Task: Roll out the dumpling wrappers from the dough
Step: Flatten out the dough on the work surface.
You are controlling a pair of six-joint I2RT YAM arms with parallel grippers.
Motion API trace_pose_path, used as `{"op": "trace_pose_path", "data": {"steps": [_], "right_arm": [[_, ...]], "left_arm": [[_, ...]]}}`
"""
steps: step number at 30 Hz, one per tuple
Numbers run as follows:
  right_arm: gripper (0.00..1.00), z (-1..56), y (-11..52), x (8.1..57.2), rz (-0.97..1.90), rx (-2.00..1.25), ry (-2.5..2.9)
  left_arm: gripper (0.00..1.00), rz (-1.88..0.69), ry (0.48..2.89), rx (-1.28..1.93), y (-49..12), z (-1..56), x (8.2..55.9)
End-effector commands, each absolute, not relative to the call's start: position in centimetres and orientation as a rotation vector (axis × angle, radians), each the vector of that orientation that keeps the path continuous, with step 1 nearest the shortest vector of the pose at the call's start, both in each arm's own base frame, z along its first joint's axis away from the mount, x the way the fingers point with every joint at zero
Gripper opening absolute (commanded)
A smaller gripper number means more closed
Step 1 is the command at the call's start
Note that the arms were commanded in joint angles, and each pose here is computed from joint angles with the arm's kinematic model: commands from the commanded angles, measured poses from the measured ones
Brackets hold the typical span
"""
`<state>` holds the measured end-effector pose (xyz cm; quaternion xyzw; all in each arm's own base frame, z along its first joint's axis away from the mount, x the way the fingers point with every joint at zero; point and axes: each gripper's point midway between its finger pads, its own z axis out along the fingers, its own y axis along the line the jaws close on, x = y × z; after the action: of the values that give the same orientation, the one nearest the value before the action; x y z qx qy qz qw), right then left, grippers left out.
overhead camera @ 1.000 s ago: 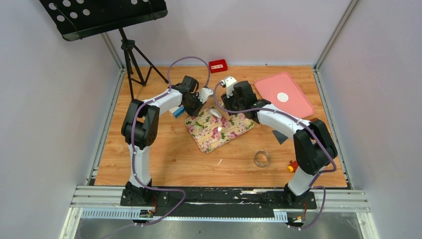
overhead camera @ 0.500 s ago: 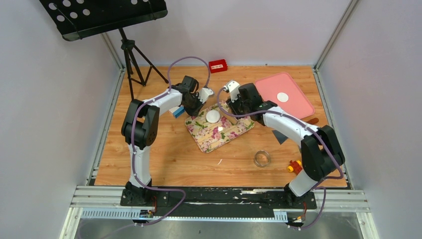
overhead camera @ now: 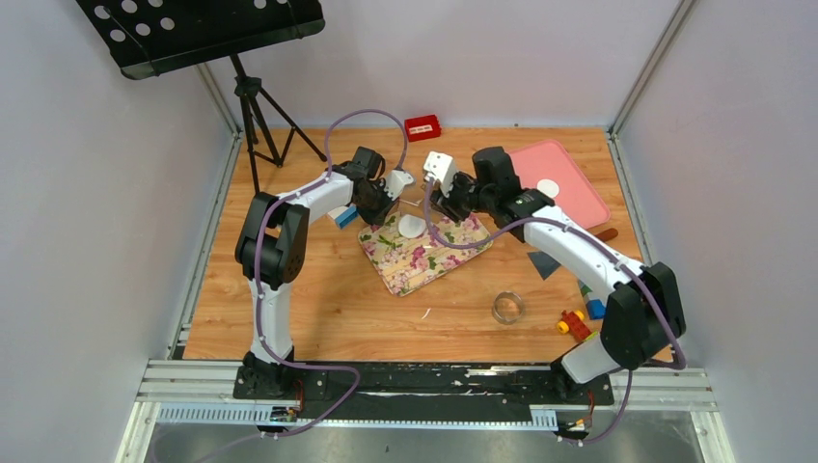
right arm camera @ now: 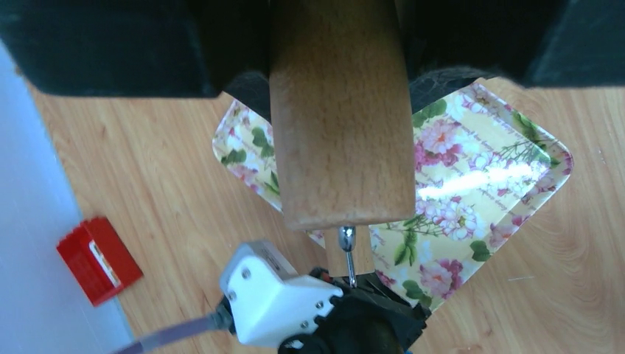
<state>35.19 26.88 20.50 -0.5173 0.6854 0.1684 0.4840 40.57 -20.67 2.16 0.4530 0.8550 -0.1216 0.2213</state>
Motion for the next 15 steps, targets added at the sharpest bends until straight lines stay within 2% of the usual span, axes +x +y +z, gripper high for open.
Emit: {"op": "trace_pose_path", "data": {"steps": [1, 15], "right_arm": [[0.0, 21.4, 29.9, 35.8, 0.443, -1.419, 1.504], [0.0, 18.2, 31.3, 37.1, 0.343, -1.615, 1.481]], "left_arm": [[0.0, -0.308, 2.51, 1.327, -18.7, -2.3, 37.6], [0.0, -0.311, 2.511, 1.329, -18.7, -2.4, 37.5]]}}
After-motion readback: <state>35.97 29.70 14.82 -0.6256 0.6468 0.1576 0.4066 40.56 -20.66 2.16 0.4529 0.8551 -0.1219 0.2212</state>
